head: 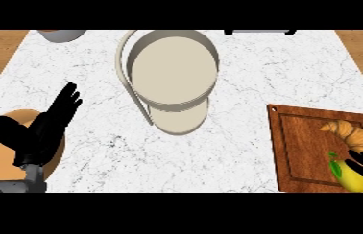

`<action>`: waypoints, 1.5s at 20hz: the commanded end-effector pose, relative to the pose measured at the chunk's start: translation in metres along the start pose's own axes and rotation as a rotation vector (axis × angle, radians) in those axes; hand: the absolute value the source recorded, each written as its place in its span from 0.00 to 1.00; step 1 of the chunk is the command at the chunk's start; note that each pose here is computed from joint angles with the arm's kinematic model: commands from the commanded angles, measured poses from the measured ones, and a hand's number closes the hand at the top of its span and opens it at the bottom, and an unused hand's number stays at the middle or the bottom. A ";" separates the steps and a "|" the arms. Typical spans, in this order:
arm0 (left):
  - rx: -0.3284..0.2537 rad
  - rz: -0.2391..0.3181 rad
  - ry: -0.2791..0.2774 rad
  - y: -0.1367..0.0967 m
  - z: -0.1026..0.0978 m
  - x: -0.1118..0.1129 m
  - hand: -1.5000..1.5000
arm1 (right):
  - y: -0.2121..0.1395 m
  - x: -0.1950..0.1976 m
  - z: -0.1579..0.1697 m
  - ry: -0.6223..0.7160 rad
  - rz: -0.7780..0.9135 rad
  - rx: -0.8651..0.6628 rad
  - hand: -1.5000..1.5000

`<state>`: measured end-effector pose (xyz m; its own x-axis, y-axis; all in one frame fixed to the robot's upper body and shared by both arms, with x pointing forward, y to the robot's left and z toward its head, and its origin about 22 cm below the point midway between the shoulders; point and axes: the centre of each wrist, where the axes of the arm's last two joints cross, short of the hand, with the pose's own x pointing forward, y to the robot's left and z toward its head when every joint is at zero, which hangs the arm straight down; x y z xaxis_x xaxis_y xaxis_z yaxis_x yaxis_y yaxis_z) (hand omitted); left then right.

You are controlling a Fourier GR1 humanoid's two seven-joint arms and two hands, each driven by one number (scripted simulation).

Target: Pick the lemon from the cutting board and place it in the tiered basket

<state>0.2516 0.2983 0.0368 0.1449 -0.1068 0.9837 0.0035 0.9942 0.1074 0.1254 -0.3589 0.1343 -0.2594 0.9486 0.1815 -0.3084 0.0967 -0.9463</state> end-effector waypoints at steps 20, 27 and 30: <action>-0.006 -0.001 0.022 -0.003 -0.009 -0.002 0.50 | 0.076 -0.036 -0.066 0.135 0.101 -0.099 0.00; -0.007 -0.011 0.002 0.002 0.004 0.005 0.50 | 0.091 -0.053 -0.049 0.142 0.086 0.128 1.00; -0.022 0.013 0.020 -0.004 0.000 -0.019 0.50 | 0.078 -0.066 -0.064 0.134 0.213 0.090 1.00</action>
<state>0.2549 0.2963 0.0331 0.1484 -0.1060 0.9832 0.0163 0.9944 0.1047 0.1667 -0.3890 0.0339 -0.1809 0.9835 0.0039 -0.3330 -0.0575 -0.9412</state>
